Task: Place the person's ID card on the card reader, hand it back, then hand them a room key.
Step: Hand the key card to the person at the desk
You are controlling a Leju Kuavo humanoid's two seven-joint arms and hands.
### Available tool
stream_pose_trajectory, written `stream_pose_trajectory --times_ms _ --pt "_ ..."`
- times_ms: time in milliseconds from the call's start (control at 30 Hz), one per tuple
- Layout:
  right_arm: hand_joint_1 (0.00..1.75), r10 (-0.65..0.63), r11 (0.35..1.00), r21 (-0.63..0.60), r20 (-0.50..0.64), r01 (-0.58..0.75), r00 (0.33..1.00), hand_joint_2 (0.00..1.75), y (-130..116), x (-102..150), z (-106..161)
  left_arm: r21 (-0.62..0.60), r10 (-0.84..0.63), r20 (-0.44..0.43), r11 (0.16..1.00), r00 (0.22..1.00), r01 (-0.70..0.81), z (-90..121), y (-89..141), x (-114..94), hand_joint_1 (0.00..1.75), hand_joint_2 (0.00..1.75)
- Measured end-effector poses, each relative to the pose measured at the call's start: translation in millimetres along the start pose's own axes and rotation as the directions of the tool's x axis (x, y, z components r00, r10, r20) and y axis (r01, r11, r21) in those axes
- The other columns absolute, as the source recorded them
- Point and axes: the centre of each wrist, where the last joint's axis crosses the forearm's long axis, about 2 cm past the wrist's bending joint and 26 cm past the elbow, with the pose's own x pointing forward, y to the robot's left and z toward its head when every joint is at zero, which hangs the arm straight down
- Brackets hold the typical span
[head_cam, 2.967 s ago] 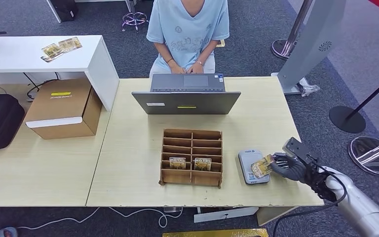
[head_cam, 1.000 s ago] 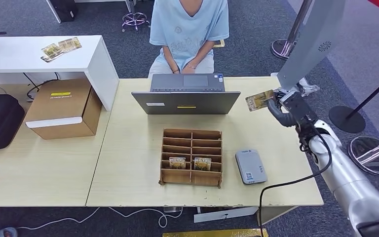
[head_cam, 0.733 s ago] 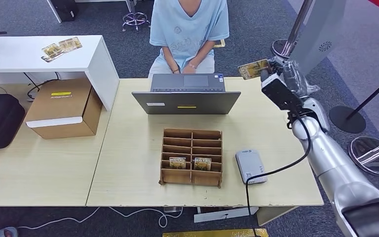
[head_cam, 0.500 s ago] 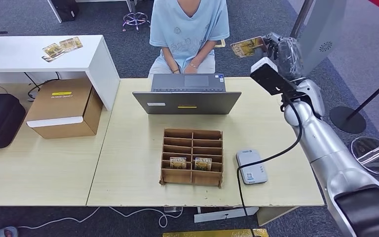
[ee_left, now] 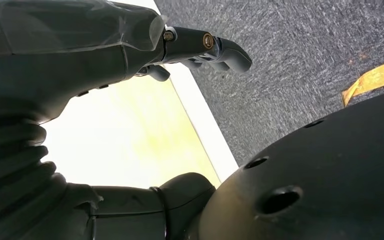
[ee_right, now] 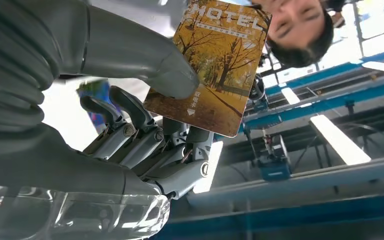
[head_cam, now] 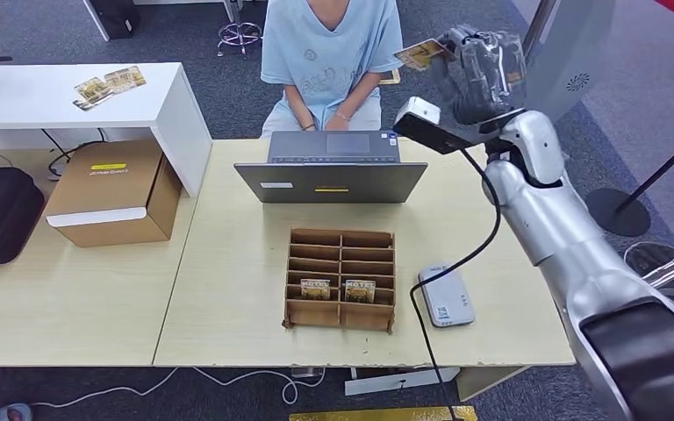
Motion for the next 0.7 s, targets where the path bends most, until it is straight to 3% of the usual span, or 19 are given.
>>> stream_pose_trajectory --times_ms 133,433,700 --pt "1.75 0.123 0.99 0.064 0.011 -0.124 0.992 1.75 3.1 25.5 -27.1 0.0 0.001 -0.003 1.0 1.0 -0.001 0.3 0.2 0.7 0.0 1.75" --pt "1.75 0.165 0.961 0.228 -0.012 -0.158 0.986 1.75 0.0 82.5 -74.1 0.011 -0.016 -0.018 1.0 1.0 0.016 2.0 1.4 4.0 0.0 1.75" --pt "1.75 0.228 0.927 0.31 -0.011 -0.213 0.974 1.75 3.4 104.2 -83.2 0.021 -0.043 -0.033 0.999 0.998 0.044 3.7 2.5 7.5 0.0 1.75"
